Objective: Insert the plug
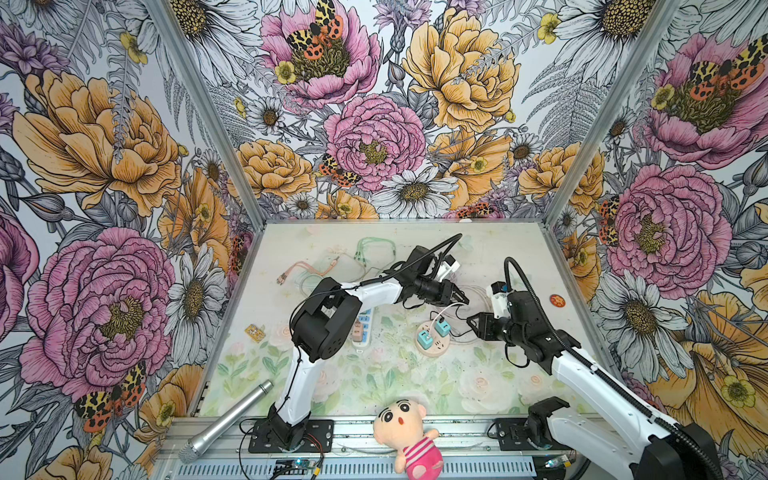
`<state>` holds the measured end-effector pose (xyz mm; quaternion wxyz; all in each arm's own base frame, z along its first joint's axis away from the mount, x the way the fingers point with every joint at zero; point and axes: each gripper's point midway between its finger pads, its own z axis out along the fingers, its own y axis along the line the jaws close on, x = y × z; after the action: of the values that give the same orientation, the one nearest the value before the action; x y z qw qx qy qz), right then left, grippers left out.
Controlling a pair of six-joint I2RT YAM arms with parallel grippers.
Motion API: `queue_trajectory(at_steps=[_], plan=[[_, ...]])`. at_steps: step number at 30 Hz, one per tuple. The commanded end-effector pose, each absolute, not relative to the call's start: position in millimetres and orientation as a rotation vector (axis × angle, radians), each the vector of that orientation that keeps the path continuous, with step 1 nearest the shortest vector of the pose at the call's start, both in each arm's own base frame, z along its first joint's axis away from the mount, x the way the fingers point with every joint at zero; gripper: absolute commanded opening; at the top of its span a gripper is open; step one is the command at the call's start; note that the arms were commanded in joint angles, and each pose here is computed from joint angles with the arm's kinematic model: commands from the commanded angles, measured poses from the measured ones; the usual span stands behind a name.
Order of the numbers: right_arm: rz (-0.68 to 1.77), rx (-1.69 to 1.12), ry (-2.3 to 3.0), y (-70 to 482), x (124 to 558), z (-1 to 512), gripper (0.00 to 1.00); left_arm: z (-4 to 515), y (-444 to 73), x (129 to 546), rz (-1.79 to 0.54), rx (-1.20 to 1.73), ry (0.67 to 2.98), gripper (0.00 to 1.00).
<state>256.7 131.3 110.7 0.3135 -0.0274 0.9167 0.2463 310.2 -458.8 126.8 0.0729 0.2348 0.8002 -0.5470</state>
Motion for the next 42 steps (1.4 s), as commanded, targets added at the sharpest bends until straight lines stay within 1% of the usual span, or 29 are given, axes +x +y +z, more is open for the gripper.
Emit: queue_trajectory(at_steps=[1, 10, 19, 23, 27, 38, 39, 40, 41, 42], plan=[[0.598, -0.142, 2.383, 132, 265, 111, 0.44, 134, -460, 306, -1.689, 0.725, 2.379, 0.34], [0.560, -0.284, 2.363, 160, 276, 104, 0.41, 135, -460, 305, -1.697, 0.713, 2.389, 0.34], [0.439, -0.296, 2.279, 160, 290, 115, 0.40, 131, -457, 301, -1.701, 0.712, 2.403, 0.34], [0.436, -0.294, 2.272, 160, 287, 116, 0.39, 129, -457, 302, -1.701, 0.709, 2.407, 0.34], [0.424, -0.323, 2.291, 162, 288, 109, 0.40, 130, -458, 302, -1.709, 0.713, 2.403, 0.34], [0.438, -0.387, 2.323, 184, 305, 97, 0.39, 133, -459, 299, -1.727, 0.718, 2.402, 0.34], [0.435, -0.382, 2.321, 185, 306, 97, 0.38, 133, -460, 298, -1.729, 0.720, 2.401, 0.34], [0.433, -0.376, 2.320, 184, 307, 98, 0.34, 133, -459, 298, -1.730, 0.720, 2.402, 0.34], [0.431, -0.375, 2.318, 184, 308, 98, 0.28, 133, -459, 298, -1.731, 0.719, 2.404, 0.35], [0.430, -0.372, 2.316, 184, 308, 99, 0.19, 133, -459, 298, -1.732, 0.718, 2.403, 0.39]])
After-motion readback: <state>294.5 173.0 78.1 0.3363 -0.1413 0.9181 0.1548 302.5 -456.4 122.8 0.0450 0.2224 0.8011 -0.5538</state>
